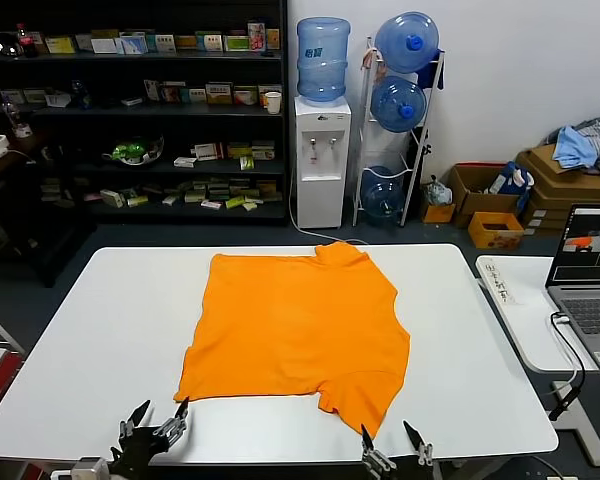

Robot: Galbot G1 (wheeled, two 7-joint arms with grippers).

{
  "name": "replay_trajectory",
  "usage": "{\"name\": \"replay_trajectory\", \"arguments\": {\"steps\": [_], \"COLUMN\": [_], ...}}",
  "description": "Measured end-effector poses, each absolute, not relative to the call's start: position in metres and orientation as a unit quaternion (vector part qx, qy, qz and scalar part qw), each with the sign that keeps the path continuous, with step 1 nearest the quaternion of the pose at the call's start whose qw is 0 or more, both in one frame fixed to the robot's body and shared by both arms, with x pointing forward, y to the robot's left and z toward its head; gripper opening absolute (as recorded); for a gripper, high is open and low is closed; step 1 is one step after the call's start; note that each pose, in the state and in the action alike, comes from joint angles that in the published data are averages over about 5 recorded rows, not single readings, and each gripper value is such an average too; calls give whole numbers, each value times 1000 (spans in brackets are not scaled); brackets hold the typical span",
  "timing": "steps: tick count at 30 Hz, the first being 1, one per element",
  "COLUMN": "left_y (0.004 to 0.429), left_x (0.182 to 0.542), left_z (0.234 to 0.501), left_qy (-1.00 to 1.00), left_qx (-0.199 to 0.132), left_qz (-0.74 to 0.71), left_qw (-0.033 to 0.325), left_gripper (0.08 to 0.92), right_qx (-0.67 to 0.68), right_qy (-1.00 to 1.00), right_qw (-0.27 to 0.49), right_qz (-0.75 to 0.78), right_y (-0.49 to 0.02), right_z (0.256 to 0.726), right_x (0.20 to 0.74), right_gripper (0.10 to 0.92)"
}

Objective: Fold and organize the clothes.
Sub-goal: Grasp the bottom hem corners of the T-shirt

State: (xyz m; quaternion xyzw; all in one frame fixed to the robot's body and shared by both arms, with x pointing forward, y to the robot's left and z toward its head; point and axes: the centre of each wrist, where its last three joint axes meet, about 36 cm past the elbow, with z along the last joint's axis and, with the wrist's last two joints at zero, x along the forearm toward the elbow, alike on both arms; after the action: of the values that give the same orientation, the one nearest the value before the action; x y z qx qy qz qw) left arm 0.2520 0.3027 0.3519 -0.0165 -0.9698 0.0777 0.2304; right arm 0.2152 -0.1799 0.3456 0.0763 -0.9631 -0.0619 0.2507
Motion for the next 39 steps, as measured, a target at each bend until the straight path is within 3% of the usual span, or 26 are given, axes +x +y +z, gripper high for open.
{"name": "replay_trajectory", "arguments": {"steps": [9,14,33,39], "left_y": [298,296,297,299], "left_x": [261,263,270,268], "left_z": [352,349,335,340], "left_qy": [-968,-967,-965,-965], "left_qx": [-23,-24,-18,-13], "left_qz": [87,88,84,86], "left_qw": [234,238,246,248], "left_gripper": [823,791,265,110], "right_qx": [80,75,66,63], "right_qy": [-960,-961,-964,-964], "right_qw": [260,260,250,250], "right_qz": [-66,-64,-63,-66], "right_y": [-164,-161,-164,-170], "right_z": [340,338,345,357], "right_x": [224,228,226,218], "right_gripper": [815,704,161,125]}}
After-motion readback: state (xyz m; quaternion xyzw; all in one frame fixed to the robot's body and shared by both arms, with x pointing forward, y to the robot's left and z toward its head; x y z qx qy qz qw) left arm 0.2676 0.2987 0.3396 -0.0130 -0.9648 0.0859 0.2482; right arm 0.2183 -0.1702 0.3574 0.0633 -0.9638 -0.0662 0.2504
